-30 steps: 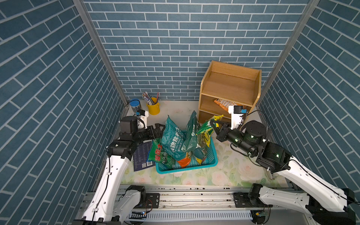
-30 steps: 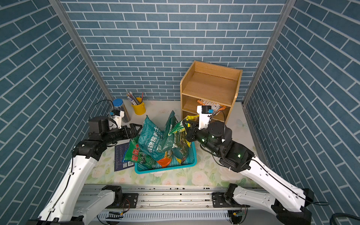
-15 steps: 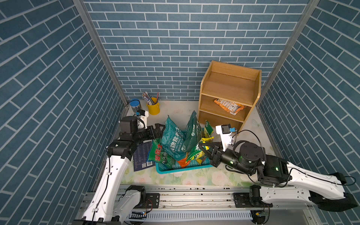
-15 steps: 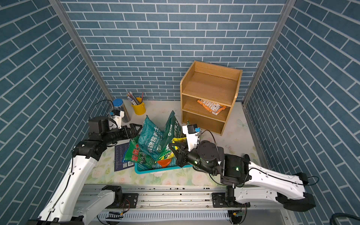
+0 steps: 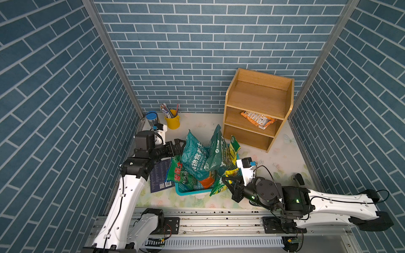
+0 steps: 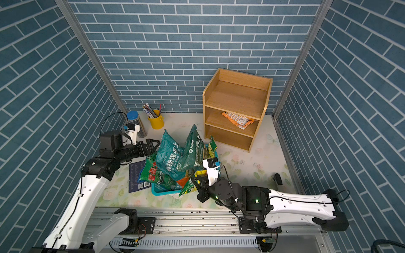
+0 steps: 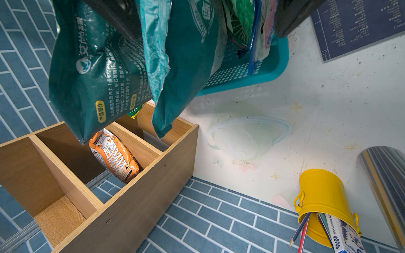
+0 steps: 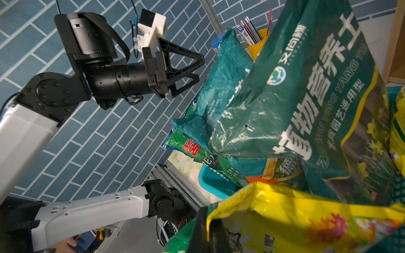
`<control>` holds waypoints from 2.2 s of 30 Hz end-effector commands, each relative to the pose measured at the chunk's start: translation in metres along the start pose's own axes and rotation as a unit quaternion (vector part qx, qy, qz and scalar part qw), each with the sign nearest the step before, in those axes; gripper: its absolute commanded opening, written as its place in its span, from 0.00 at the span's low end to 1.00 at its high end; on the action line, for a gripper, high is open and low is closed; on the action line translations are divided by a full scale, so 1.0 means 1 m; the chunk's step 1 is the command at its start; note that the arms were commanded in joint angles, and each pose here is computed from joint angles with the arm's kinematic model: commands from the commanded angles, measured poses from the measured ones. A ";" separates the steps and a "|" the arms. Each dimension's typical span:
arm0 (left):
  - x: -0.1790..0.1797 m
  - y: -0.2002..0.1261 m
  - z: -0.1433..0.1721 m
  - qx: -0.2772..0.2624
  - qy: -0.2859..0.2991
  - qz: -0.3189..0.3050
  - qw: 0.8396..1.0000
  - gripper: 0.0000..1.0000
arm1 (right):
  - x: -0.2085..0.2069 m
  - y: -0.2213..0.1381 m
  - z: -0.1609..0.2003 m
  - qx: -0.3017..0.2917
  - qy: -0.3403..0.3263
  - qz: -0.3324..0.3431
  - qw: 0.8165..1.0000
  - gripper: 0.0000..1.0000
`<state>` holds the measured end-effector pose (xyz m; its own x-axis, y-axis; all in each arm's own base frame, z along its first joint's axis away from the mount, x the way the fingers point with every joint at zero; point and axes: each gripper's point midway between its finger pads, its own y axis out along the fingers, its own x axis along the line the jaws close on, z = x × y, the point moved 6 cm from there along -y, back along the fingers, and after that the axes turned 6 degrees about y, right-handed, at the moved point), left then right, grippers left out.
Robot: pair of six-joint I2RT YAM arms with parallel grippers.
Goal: Take down the fertilizer bag from the shelf
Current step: Place the fertilizer bag in the storage box.
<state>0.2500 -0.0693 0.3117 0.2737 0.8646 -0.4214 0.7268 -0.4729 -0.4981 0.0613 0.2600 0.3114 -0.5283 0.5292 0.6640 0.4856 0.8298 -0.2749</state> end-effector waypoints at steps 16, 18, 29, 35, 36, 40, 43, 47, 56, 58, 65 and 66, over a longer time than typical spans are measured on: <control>0.002 0.002 0.003 0.002 0.001 -0.004 1.000 1.00 | -0.079 -0.004 -0.009 -0.070 0.142 0.013 0.987 0.00; 0.002 0.002 0.003 0.002 0.002 -0.004 1.000 1.00 | -0.084 0.000 -0.006 -0.065 0.145 0.012 0.987 0.00; 0.002 0.002 0.003 0.003 0.002 -0.004 1.000 1.00 | -0.053 0.018 -0.023 -0.044 0.152 -0.035 0.987 0.00; 0.002 0.002 0.003 0.002 0.002 -0.004 1.000 1.00 | -0.036 0.033 -0.027 -0.031 0.176 -0.068 0.982 0.00; 0.002 0.002 0.003 0.002 0.002 -0.003 1.000 1.00 | -0.038 0.035 -0.026 -0.031 0.180 -0.064 0.981 0.00; 0.002 0.002 0.003 0.002 0.002 -0.002 1.000 1.00 | -0.063 0.036 -0.015 -0.041 0.198 -0.037 0.979 0.00; 0.002 0.002 0.003 0.002 0.002 -0.002 1.000 1.00 | -0.092 0.031 -0.001 -0.052 0.216 -0.010 0.975 0.00; 0.002 0.002 0.003 0.002 0.002 -0.003 1.000 1.00 | -0.137 0.022 0.026 -0.061 0.256 0.022 0.965 0.00; 0.002 0.002 0.003 0.002 0.002 -0.004 1.000 1.00 | -0.189 0.012 0.058 -0.062 0.292 0.078 0.951 0.00; 0.002 0.002 0.003 0.002 0.002 -0.004 1.000 1.00 | -0.192 0.015 0.061 -0.053 0.290 0.089 0.951 0.00; 0.002 0.002 0.003 0.002 0.001 -0.005 1.000 1.00 | -0.180 0.051 0.055 0.029 0.242 0.118 0.963 0.00; 0.002 0.002 0.003 0.002 0.002 -0.005 1.000 1.00 | -0.179 0.058 0.057 0.042 0.242 0.107 0.963 0.00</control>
<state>0.2501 -0.0689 0.3114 0.2710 0.8662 -0.4199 0.7278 -0.4699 -0.4995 0.1462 0.2117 0.1516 0.0019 0.5016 0.8651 0.5710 0.7096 -0.4128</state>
